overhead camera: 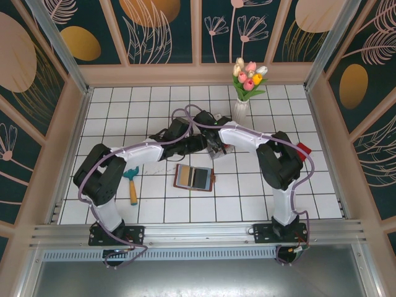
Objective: Put the credit cards into the card holder
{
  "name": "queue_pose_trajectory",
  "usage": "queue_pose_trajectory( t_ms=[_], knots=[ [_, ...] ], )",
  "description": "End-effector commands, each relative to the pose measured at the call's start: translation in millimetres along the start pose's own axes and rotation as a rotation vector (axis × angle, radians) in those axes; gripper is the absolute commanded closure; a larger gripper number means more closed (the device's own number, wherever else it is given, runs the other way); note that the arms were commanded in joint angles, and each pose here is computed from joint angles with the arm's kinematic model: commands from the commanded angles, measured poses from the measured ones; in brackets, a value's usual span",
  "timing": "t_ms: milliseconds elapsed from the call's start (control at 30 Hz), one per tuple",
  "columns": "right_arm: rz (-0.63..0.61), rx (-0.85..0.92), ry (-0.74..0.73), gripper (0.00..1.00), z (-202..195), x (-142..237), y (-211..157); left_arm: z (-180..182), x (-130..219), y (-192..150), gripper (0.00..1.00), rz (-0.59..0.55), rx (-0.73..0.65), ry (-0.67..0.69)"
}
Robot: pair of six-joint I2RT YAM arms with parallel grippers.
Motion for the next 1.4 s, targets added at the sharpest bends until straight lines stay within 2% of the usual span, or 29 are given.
queue_pose_trajectory(
  t_ms=[0, 100, 233, 567, 1367],
  knots=[
    [0.109, 0.072, -0.049, 0.65, 6.0, -28.5, -25.9, 1.3, -4.4, 5.2, 0.34, -0.006, 0.032, -0.001],
    [0.107, 0.069, -0.058, 0.68, 6.4, -27.9, -29.0, 3.6, -4.6, 5.0, 0.34, -0.010, 0.032, 0.007],
    [0.055, 0.043, -0.077, 0.78, -2.0, -11.4, -17.5, 6.7, -5.2, 4.2, 0.34, -0.008, 0.035, 0.014],
    [-0.010, 0.018, -0.106, 0.83, -15.3, 14.4, -3.3, 7.6, -5.6, 1.6, 0.34, 0.004, 0.038, 0.004],
    [0.021, 0.054, -0.121, 0.78, -10.9, 4.3, -10.6, 9.4, -8.9, -3.0, 0.34, 0.033, 0.042, -0.013]
  ],
)
Point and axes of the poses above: each hand's point on the last joint's axis, 136 mm out from that joint toward the fingers, its own x axis back along the fingers, its own z axis along the line the jaws close on, y = z × x, the point moved 6 cm from there along x, back along the fingers, and after that the axes turned 10 degrees about x, right-handed, at the moved point
